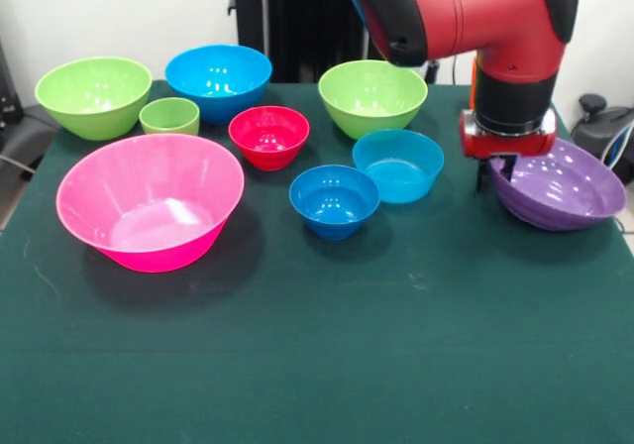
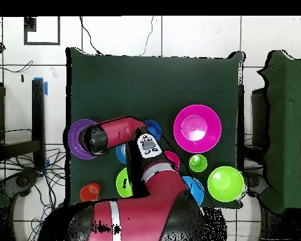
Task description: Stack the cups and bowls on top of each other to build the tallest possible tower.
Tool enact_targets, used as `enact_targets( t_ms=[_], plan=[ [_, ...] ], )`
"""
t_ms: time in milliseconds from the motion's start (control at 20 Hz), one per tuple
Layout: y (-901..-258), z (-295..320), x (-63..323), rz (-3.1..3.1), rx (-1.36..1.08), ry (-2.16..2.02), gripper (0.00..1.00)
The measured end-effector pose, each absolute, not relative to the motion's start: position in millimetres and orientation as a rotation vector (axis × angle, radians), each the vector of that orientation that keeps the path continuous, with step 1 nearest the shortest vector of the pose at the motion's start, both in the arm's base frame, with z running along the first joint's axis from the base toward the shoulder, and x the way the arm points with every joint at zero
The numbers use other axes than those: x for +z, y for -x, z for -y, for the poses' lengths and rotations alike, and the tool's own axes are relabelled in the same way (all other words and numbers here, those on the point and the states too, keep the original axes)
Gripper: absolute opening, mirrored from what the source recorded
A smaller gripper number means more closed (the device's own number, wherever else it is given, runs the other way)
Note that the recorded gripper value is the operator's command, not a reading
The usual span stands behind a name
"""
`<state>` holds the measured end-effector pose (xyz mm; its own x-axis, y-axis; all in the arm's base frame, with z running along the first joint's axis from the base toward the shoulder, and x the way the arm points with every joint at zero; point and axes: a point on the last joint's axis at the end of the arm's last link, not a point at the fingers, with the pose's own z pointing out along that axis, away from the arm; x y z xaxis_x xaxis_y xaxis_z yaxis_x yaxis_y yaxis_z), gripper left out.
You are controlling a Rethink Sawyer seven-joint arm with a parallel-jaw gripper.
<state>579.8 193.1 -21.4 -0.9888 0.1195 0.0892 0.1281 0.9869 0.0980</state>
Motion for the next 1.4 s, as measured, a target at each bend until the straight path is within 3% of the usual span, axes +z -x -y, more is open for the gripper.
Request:
enact_targets(
  t_ms=[650, 1400],
  plan=[
    [-599, -174, 17, 3.010, -0.138, 0.278, 0.00],
    [-608, -124, 16, 2.937, -0.171, 0.400, 0.00]
  ],
)
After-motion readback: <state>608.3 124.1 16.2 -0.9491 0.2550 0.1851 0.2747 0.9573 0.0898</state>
